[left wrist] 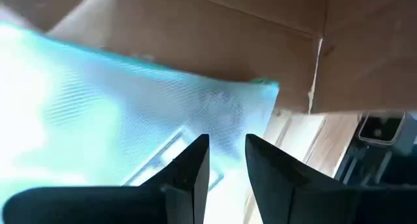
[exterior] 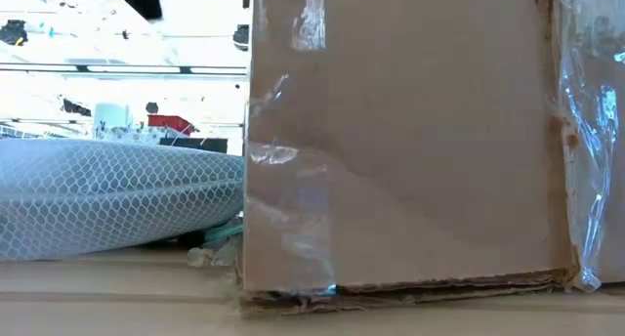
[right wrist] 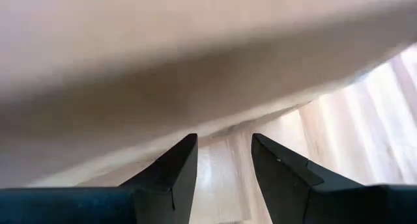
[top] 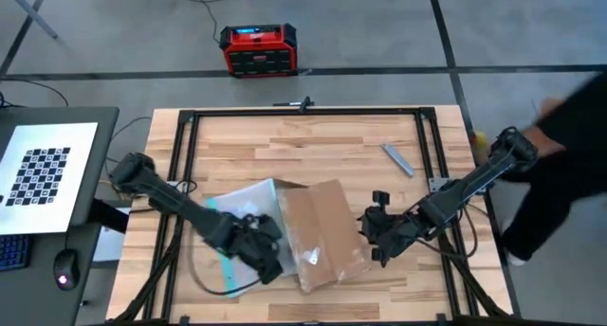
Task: Unpack boxes
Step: Break down the cardboard box until it is fully flat
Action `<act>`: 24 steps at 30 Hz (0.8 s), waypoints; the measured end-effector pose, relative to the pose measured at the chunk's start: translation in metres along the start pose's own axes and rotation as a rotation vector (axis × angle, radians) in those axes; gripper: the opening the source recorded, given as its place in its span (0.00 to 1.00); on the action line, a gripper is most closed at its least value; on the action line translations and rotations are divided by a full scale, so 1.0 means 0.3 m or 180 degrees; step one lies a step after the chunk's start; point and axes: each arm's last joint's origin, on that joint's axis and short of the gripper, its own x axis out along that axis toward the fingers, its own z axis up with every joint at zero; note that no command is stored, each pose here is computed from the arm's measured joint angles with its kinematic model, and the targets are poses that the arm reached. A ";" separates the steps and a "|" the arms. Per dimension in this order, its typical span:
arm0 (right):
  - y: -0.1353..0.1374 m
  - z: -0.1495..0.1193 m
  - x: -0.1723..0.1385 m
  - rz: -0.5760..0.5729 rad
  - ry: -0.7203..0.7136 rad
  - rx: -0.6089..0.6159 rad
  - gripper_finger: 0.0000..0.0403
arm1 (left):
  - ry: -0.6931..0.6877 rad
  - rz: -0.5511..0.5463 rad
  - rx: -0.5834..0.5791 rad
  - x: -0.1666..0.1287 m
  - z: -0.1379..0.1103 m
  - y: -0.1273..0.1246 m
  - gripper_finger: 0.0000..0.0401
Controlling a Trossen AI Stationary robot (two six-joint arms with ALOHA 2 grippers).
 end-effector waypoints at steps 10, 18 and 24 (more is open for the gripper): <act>-0.010 0.207 -0.099 0.0254 -0.0502 0.0237 0.34 | -0.0753 0.0715 0.0394 -0.190 -0.167 0.056 0.20; 0.026 0.370 0.130 0.0317 -0.0380 0.0207 0.34 | -0.0974 0.0557 0.0423 -0.238 -0.298 0.035 0.20; 0.034 0.472 0.116 0.0273 -0.0319 0.0055 0.34 | -0.0997 0.0357 0.0422 -0.273 -0.373 0.024 0.20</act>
